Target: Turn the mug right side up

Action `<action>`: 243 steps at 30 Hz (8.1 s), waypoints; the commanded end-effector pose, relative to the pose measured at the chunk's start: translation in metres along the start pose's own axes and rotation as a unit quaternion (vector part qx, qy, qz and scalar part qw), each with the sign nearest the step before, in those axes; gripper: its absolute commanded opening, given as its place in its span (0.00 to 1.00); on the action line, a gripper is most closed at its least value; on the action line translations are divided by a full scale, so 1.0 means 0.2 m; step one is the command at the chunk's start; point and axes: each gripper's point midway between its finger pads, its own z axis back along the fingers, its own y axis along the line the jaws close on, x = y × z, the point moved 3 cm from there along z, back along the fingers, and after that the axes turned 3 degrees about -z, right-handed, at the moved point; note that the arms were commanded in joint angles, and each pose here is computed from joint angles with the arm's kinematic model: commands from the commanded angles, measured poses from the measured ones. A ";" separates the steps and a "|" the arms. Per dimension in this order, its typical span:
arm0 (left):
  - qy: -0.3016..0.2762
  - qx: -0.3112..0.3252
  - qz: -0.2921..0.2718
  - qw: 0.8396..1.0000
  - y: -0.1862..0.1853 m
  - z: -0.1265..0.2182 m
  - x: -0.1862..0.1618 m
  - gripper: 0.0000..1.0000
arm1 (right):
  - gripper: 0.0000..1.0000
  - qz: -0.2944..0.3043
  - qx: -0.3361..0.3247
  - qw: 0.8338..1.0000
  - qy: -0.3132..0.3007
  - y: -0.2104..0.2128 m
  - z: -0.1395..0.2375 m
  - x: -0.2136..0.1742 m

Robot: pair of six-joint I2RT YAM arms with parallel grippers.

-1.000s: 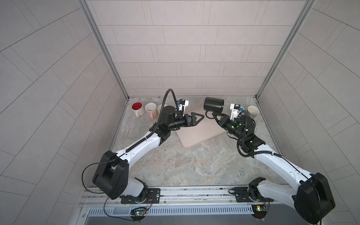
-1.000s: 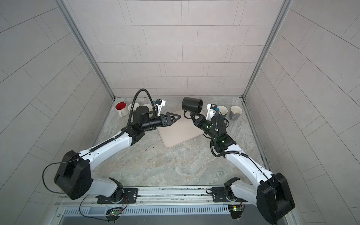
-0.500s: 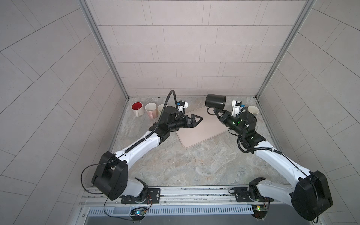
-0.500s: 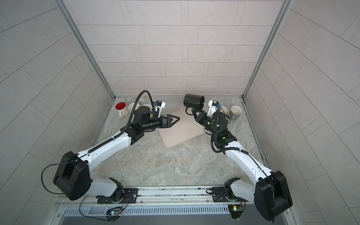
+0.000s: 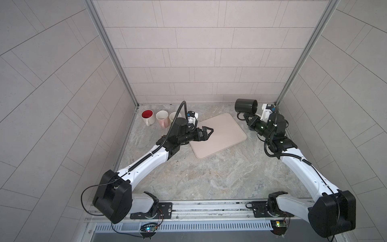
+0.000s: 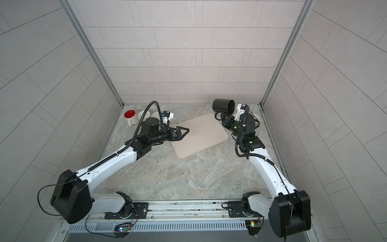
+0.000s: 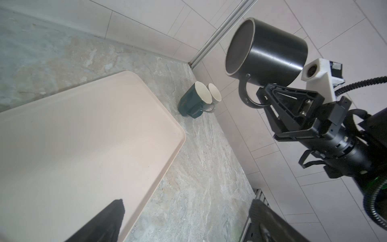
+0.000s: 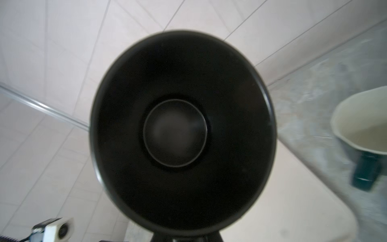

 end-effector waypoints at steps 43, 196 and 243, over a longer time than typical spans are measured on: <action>-0.035 0.176 -0.026 0.983 0.38 0.09 -0.18 1.00 | 0.00 0.162 -0.374 0.913 -0.006 -0.73 0.18 0.00; -0.177 0.438 -0.137 0.870 1.44 0.66 -0.14 1.00 | 0.96 0.355 -0.295 0.879 -0.115 -1.07 -0.06 -0.28; -0.167 0.440 -0.145 0.870 1.45 0.62 -0.14 1.00 | 0.99 0.383 -0.260 0.882 -0.088 -1.02 -0.11 -0.33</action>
